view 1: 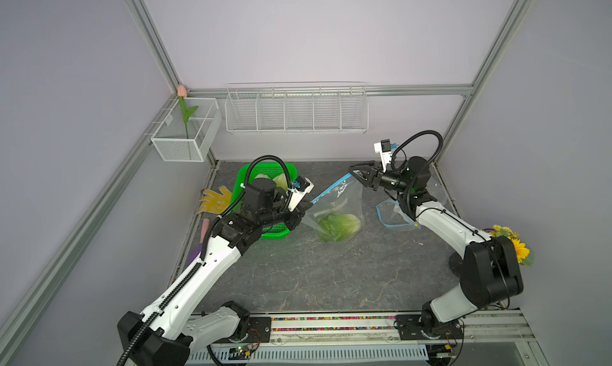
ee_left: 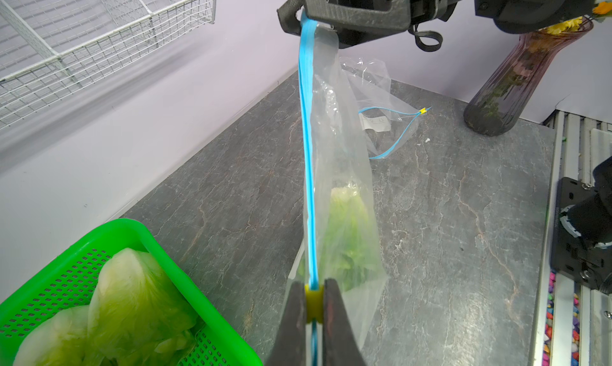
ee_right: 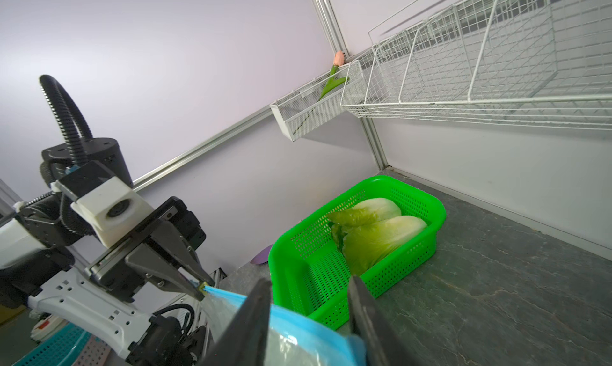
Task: Open the zip-top bag and take out the chinese cabbages
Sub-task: Unzip the zipper on the zipper food storage bag.
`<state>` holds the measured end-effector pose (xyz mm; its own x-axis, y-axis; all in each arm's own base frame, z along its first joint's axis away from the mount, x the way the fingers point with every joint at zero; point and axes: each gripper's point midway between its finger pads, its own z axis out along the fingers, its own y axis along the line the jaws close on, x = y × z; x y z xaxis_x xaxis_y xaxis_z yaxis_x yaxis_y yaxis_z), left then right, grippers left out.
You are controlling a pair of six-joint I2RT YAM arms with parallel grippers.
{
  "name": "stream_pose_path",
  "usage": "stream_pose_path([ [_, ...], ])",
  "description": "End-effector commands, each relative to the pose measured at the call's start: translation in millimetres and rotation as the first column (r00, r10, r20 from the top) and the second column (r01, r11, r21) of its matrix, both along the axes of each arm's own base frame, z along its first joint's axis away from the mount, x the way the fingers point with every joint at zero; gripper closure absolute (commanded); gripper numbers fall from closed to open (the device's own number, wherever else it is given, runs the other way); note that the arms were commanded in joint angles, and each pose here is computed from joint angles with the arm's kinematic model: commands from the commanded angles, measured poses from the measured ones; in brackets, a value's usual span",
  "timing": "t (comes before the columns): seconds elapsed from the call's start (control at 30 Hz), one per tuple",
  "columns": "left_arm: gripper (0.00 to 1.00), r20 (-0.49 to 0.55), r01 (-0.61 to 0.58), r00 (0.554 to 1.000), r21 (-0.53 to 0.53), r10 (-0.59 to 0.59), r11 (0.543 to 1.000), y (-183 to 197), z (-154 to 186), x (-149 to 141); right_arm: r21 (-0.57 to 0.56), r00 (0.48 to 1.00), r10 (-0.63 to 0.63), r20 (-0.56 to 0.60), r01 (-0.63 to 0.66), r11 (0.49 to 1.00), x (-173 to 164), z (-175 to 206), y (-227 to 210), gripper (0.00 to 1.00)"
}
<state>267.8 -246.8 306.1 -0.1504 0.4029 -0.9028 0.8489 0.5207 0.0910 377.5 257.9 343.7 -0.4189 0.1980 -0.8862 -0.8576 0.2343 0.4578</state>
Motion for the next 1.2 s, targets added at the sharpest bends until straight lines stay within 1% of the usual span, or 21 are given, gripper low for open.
stream_pose_path([
  [0.0, 1.0, 0.01, 0.004, 1.0, -0.013, -0.004, 1.0, 0, 3, 0, 0.003, 0.998, 0.052, 0.026, -0.052, 0.999, -7, 6, 4, 0.68],
  [0.03, 1.0, 0.01, 0.004, 1.0, -0.014, -0.004, 1.0, -1, 4, 0, -0.005, 0.998, 0.054, 0.019, -0.054, 0.999, -7, 3, 5, 0.66],
  [0.1, 1.0, 0.01, 0.006, 1.0, -0.016, -0.006, 1.0, -1, 4, 0, -0.023, 0.999, 0.044, 0.012, -0.044, 0.999, -6, -3, 4, 0.52],
  [0.13, 1.0, 0.011, 0.005, 1.0, -0.017, -0.005, 1.0, -1, 4, 0, -0.034, 0.999, 0.035, 0.012, -0.035, 0.999, -6, -6, 4, 0.5],
  [0.2, 1.0, 0.011, 0.004, 1.0, -0.016, -0.004, 1.0, -1, 4, 0, -0.048, 0.999, 0.031, 0.009, -0.031, 0.998, -6, -9, 4, 0.54],
  [0.33, 1.0, 0.011, 0.008, 1.0, -0.015, -0.008, 1.0, -1, 4, 0, -0.065, 0.999, 0.035, 0.004, -0.034, 0.997, -7, -14, 5, 0.56],
  [0.5, 1.0, 0.012, 0.006, 1.0, -0.016, -0.006, 1.0, -1, 4, 0, -0.077, 0.999, 0.045, 0.001, -0.045, 0.996, -10, -18, 5, 0.75],
  [0.53, 1.0, 0.011, 0.006, 1.0, -0.017, -0.006, 1.0, -1, 4, 0, -0.082, 0.999, 0.048, 0.003, -0.048, 0.996, -10, -18, 6, 0.87],
  [0.57, 1.0, 0.009, 0.005, 1.0, -0.014, -0.005, 1.0, -1, 3, 0, -0.087, 0.999, 0.048, 0.01, -0.047, 0.995, -12, -17, 5, 0.93],
  [0.67, 1.0, 0.012, 0.003, 1.0, -0.015, -0.003, 1.0, 0, 4, 0, -0.118, 0.999, 0.027, 0.037, -0.022, 0.993, -14, -18, 3, 0.93],
  [0.73, 1.0, 0.011, 0.003, 1.0, -0.016, -0.003, 1.0, 0, 5, 0, -0.166, 0.994, -0.071, 0.084, 0.084, 0.983, -8, -20, -5, 0.93],
  [0.8, 1.0, 0.012, 0.002, 1.0, -0.016, -0.002, 1.0, 1, 5, -1, -0.246, 0.969, -0.176, 0.175, 0.216, 0.945, -2, -25, -14, 0.93],
  [0.87, 1.0, 0.009, 0.0, 1.0, -0.015, 0.0, 1.0, 1, 5, -2, -0.317, 0.923, -0.27, 0.275, 0.352, 0.881, 3, -27, -24, 0.93],
  [0.93, 1.0, 0.003, -0.003, 1.0, -0.011, 0.003, 1.0, 3, 4, -3, -0.342, 0.871, -0.356, 0.34, 0.467, 0.815, 12, -25, -36, 0.93],
  [0.97, 1.0, 0.002, -0.006, 1.0, -0.009, 0.006, 1.0, 3, 3, -3, -0.344, 0.837, -0.397, 0.377, 0.525, 0.778, 17, -23, -43, 0.93],
  [1.07, 1.0, -0.001, -0.011, 1.0, -0.011, 0.011, 1.0, 5, 4, -5, -0.324, 0.744, -0.482, 0.464, 0.649, 0.689, 27, -17, -61, 0.93],
  [1.17, 1.0, -0.003, -0.016, 1.0, -0.018, 0.016, 1.0, 6, 5, -6, -0.3, 0.673, -0.521, 0.525, 0.719, 0.627, 34, -8, -73, 0.93],
])
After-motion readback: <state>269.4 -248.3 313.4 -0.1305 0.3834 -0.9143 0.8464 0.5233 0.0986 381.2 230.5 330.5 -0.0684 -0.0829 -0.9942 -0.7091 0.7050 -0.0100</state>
